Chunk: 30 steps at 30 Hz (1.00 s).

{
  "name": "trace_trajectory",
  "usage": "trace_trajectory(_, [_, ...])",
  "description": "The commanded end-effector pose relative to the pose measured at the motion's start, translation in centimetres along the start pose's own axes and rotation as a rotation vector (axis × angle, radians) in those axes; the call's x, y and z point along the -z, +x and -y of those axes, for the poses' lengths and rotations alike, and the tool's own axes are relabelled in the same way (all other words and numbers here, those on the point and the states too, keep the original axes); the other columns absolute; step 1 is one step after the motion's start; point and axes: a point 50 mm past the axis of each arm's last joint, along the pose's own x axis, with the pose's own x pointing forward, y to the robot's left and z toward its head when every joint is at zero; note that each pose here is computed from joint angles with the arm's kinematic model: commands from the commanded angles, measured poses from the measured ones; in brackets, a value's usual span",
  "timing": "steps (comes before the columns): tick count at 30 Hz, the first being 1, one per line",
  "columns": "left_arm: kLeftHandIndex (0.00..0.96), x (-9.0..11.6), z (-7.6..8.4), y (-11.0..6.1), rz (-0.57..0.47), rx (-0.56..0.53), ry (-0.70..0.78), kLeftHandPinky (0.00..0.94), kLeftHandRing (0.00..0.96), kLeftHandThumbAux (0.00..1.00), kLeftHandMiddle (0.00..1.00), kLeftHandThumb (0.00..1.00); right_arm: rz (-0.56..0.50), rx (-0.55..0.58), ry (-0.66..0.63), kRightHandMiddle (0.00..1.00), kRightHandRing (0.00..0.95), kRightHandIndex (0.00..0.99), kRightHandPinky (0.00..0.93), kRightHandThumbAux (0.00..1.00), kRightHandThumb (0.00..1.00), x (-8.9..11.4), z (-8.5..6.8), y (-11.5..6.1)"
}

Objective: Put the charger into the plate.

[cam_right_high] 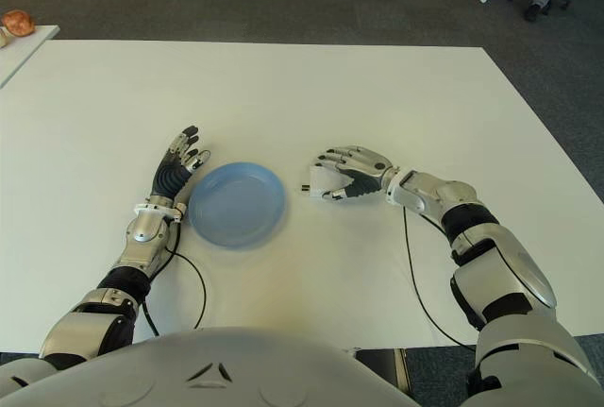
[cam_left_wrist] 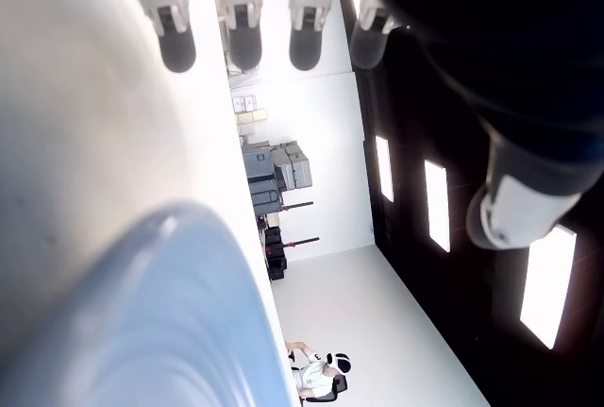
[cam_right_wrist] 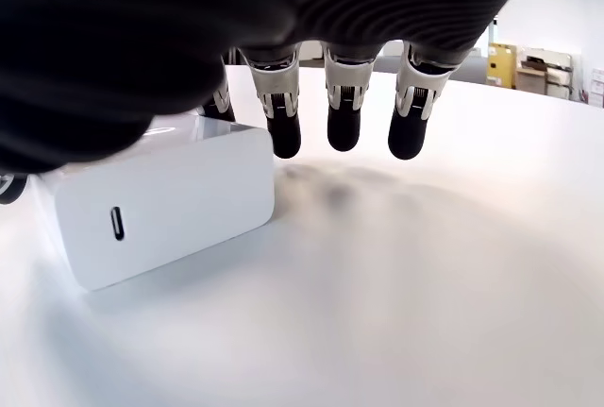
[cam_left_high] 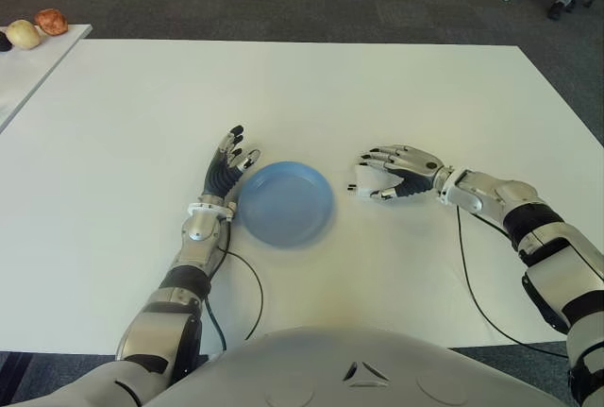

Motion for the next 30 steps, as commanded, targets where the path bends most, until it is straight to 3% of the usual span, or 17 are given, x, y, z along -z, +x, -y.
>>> trace_trajectory(1, [0.000, 4.1, 0.5, -4.1, -0.206, 0.023, -0.003, 0.037, 0.036, 0.520, 0.043, 0.000, -0.009, -0.030, -0.002, 0.000, 0.000, 0.000, 0.000, 0.106, 0.294, -0.2, -1.0, -0.3])
trace_trajectory(30, [0.000, 4.1, 0.6, -4.3, -0.204, 0.020, -0.002, 0.032, 0.039, 0.536, 0.047, 0.000, -0.035, -0.025, -0.076, 0.000, 0.000, 0.000, 0.000, 0.098, 0.307, -0.4, -2.3, -0.2])
